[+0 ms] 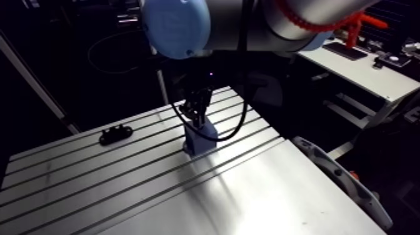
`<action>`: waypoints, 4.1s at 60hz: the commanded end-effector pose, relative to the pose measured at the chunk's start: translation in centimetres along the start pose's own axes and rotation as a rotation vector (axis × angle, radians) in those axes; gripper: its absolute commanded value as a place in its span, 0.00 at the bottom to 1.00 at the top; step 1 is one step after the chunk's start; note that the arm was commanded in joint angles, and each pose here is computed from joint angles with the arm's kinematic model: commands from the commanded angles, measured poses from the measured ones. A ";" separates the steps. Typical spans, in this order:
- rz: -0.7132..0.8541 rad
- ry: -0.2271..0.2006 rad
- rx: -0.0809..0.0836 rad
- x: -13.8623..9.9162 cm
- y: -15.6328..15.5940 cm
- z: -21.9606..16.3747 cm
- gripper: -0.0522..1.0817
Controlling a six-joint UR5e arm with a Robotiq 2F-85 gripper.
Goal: Pick up the M10 bolt and insert it into the hex recess until seated.
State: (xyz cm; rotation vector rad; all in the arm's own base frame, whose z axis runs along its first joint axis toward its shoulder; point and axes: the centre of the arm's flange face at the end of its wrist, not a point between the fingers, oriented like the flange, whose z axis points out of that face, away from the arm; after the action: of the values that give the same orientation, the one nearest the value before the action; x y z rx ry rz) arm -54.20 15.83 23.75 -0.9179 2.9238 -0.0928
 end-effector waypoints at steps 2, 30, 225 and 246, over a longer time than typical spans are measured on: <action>-0.019 0.000 -0.003 -0.1 -0.1 0.0 0.33; 0.038 0.036 -0.062 -0.5 0.0 -2.1 0.06; 0.490 0.004 -0.007 0.1 0.1 0.1 1.00; 0.489 0.001 -0.003 0.2 0.2 0.4 1.00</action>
State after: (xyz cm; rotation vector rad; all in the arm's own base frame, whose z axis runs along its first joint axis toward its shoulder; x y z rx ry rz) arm -54.34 15.85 23.41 -0.1820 3.0492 -0.0569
